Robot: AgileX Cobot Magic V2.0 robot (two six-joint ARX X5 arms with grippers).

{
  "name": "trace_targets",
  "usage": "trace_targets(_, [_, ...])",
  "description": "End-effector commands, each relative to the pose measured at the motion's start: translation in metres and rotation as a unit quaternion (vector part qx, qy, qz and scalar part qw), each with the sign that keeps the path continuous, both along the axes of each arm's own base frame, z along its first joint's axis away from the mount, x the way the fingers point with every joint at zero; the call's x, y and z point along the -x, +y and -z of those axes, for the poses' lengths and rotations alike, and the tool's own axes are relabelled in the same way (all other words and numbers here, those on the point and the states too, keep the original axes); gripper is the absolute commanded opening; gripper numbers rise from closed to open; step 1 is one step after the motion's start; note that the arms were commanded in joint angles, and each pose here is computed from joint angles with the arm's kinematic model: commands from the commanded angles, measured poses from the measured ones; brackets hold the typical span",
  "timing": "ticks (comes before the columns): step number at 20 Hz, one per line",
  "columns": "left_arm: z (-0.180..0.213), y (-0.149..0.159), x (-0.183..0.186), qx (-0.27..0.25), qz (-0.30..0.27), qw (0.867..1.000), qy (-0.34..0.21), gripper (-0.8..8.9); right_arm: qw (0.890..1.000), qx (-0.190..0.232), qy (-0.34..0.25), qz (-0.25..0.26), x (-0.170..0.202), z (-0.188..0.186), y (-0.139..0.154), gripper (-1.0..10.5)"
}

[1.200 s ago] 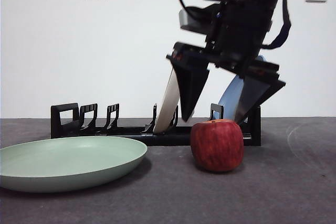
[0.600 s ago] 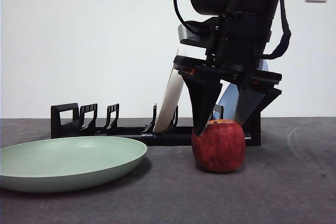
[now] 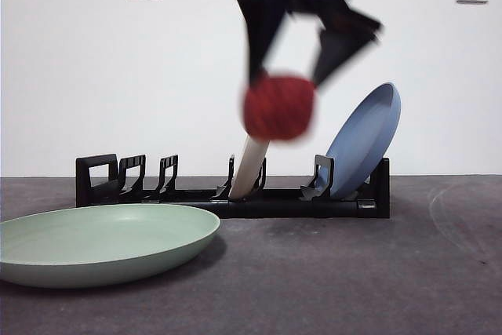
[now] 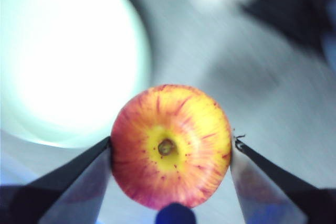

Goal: Take the green plate from the plate rack,put the plate on the table,take the apple from the table,put the apple in the plate

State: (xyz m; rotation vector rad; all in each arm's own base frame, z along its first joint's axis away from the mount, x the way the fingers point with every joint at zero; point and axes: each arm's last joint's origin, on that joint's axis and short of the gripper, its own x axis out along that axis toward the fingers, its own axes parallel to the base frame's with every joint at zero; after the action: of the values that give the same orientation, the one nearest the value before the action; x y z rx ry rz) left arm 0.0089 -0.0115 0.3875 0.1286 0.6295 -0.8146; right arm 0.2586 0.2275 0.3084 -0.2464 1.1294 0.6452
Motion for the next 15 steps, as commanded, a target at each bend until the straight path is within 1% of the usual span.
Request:
trace_targets(1, [0.002, 0.000, 0.000, -0.004, 0.006, 1.000, -0.001, 4.08, 0.997, -0.061, -0.022, -0.034, 0.007, -0.036, 0.014, -0.2])
trace_targets(2, [0.002, 0.000, 0.000, -0.004, 0.006, 1.000, -0.001, 4.08, 0.995, -0.084, -0.034, -0.051, 0.013, -0.050, 0.020, -0.2])
trace_targets(4, [0.002, 0.000, 0.000, -0.004, 0.006, 1.000, -0.001, 4.08, 0.989, -0.111, -0.060, -0.076, 0.024, -0.070, 0.032, -0.2])
trace_targets(8, [0.002, 0.000, 0.000, -0.004, 0.006, 1.000, -0.001, 4.08, 0.976, -0.156, -0.100, -0.119, 0.042, -0.082, 0.059, -0.2])
trace_targets(11, [0.002, 0.000, 0.000, -0.004, 0.006, 1.000, -0.001, 4.08, 0.971, -0.167, -0.110, -0.133, 0.043, -0.074, 0.078, -0.2])
trace_targets(13, [0.002, 0.000, 0.000, -0.003, 0.006, 1.000, -0.001, 4.08, 0.974, -0.157, -0.100, -0.132, 0.036, -0.060, 0.088, -0.2])
trace_targets(15, [0.002, 0.000, 0.000, -0.003, 0.006, 1.000, -0.001, 4.08, 0.978, -0.137, -0.082, -0.131, 0.028, -0.040, 0.099, -0.2])
